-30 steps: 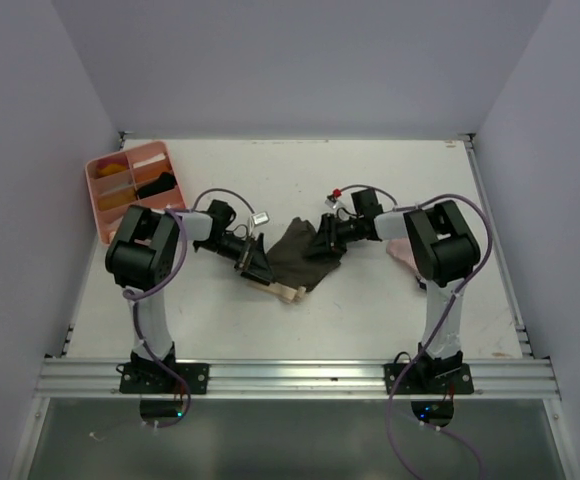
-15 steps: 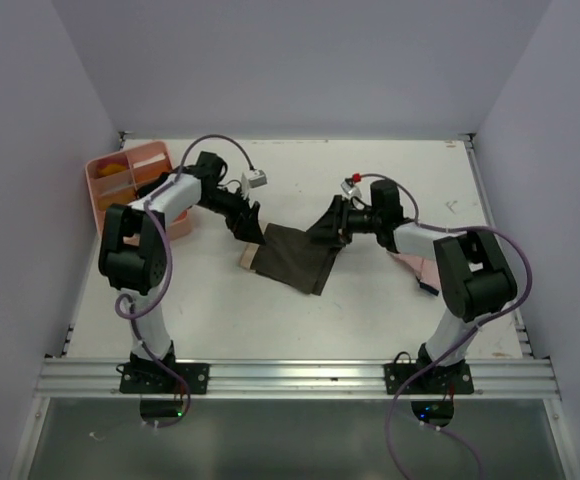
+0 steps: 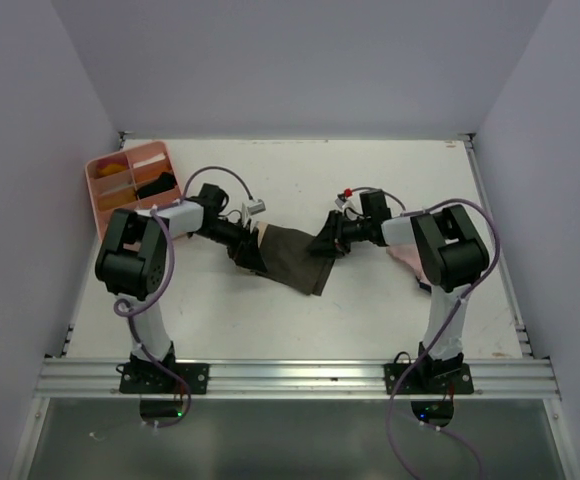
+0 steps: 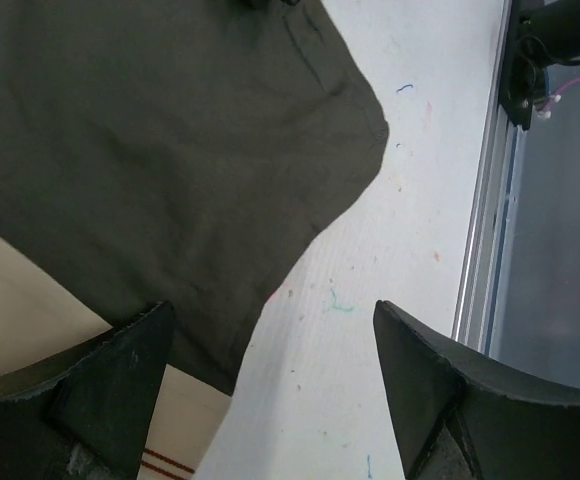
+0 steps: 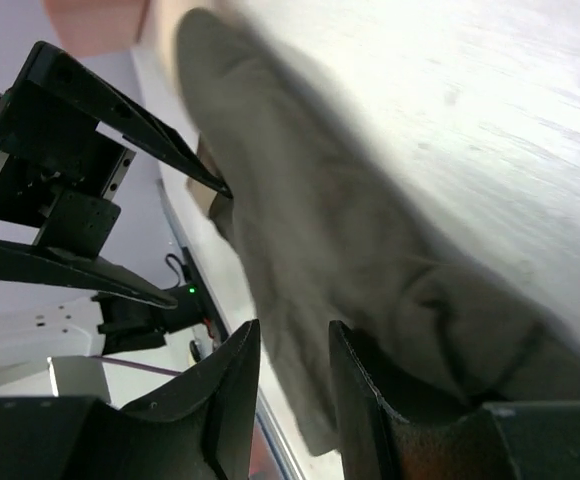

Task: Roll the underwear
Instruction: Fold the underwear

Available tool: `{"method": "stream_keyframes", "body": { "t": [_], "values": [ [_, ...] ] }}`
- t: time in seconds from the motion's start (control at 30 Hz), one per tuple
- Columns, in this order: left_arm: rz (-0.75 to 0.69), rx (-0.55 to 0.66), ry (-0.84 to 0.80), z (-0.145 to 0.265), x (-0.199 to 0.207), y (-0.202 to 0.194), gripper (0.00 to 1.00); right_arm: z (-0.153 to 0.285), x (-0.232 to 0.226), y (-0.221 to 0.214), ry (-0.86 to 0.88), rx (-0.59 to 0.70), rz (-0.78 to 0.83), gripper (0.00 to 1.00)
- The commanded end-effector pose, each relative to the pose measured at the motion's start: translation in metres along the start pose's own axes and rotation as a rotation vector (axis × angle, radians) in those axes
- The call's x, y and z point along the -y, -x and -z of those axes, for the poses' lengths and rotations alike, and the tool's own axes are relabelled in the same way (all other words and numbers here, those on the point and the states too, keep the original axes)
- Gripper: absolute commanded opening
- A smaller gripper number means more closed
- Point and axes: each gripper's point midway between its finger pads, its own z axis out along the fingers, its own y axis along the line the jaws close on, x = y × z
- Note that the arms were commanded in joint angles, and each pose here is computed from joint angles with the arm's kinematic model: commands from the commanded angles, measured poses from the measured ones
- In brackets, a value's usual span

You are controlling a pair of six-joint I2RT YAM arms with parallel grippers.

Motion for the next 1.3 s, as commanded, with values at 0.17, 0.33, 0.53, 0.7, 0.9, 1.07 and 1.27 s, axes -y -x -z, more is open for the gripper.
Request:
{"method": "stream_keyframes", "body": {
  "t": [0.17, 0.33, 0.53, 0.7, 0.9, 1.07, 1.27],
  "values": [
    [0.134, -0.005, 0.016, -0.021, -0.017, -0.045, 0.81, -0.007, 0.031, 0.004, -0.096, -0.07, 0.125, 0.36],
    [0.041, 0.024, 0.027, -0.004, 0.004, -0.021, 0.88, 0.007, 0.01, 0.001, -0.084, -0.116, 0.242, 0.36],
    [-0.332, 0.108, 0.364, 0.063, 0.017, 0.061, 1.0, 0.041, -0.05, 0.008, -0.073, -0.107, 0.449, 0.39],
    [-0.725, 0.186, 0.654, 0.121, 0.04, 0.101, 1.0, 0.04, -0.078, -0.003, -0.067, -0.138, 0.527, 0.4],
    [-1.141, 0.044, 0.633, 0.112, 0.044, 0.074, 0.88, -0.002, -0.076, -0.021, -0.052, -0.207, 0.525, 0.4],
    [-1.441, -0.11, 0.605, 0.07, 0.038, 0.021, 0.8, -0.028, -0.047, -0.031, -0.089, -0.27, 0.475, 0.4],
    [-1.47, -0.248, 0.475, 0.036, 0.019, -0.021, 0.65, -0.04, -0.012, -0.039, -0.154, -0.318, 0.459, 0.39]
  ]
}}
